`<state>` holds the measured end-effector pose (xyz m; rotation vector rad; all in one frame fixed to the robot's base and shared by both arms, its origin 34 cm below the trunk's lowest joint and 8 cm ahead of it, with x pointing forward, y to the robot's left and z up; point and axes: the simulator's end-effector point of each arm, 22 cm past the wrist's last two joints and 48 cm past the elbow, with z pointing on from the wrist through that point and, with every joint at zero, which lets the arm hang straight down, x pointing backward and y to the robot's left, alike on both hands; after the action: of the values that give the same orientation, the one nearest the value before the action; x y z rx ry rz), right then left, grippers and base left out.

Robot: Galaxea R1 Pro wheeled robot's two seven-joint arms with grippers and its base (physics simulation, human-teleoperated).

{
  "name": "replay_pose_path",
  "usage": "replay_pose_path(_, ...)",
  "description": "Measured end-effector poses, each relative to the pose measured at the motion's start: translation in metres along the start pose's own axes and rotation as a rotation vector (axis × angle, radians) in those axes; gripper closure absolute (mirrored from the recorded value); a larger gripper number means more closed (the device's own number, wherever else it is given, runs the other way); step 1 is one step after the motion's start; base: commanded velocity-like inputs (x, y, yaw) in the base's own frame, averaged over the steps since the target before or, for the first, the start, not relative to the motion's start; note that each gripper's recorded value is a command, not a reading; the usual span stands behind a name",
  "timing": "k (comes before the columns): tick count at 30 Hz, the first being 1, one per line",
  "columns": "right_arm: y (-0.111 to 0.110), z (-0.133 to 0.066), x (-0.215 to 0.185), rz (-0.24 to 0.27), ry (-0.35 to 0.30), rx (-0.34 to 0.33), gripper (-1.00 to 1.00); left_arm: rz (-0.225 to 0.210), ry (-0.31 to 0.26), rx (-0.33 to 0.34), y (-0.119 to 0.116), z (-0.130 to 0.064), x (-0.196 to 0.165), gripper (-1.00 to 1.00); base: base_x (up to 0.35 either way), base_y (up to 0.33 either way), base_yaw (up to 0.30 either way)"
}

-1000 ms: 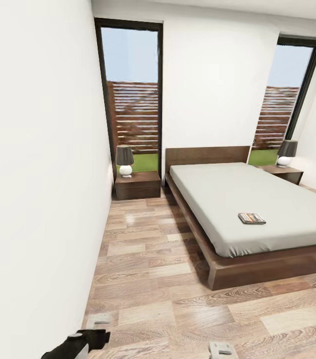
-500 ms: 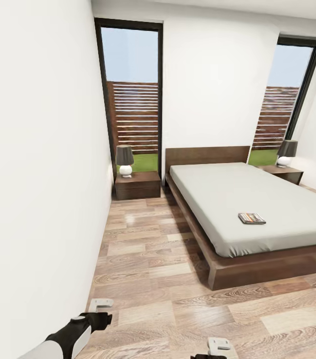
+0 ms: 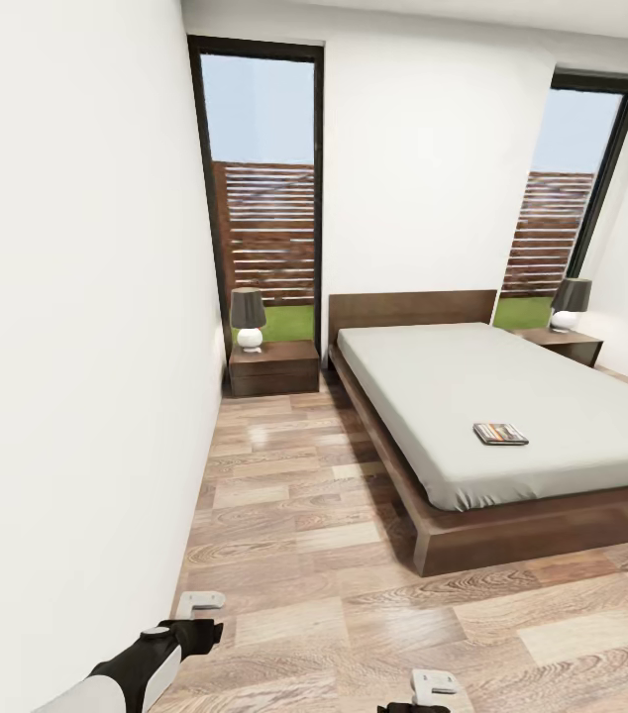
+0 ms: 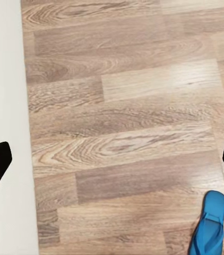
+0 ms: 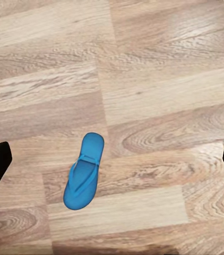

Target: In the bedroom, move the book from the bed onto either nightstand, and place the two sandals side by side next to the bed.

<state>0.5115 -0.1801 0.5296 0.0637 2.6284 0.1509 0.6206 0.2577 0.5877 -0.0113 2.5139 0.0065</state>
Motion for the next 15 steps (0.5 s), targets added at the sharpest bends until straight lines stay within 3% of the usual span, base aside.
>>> replay_pose_path(15,-0.0001,0.0000,-0.0004,-0.001,-0.001,0.000,-1.00,-0.002,-0.003,-0.003,0.0010,0.0000,-0.0008,-1.00,0.000,0.000,0.000)
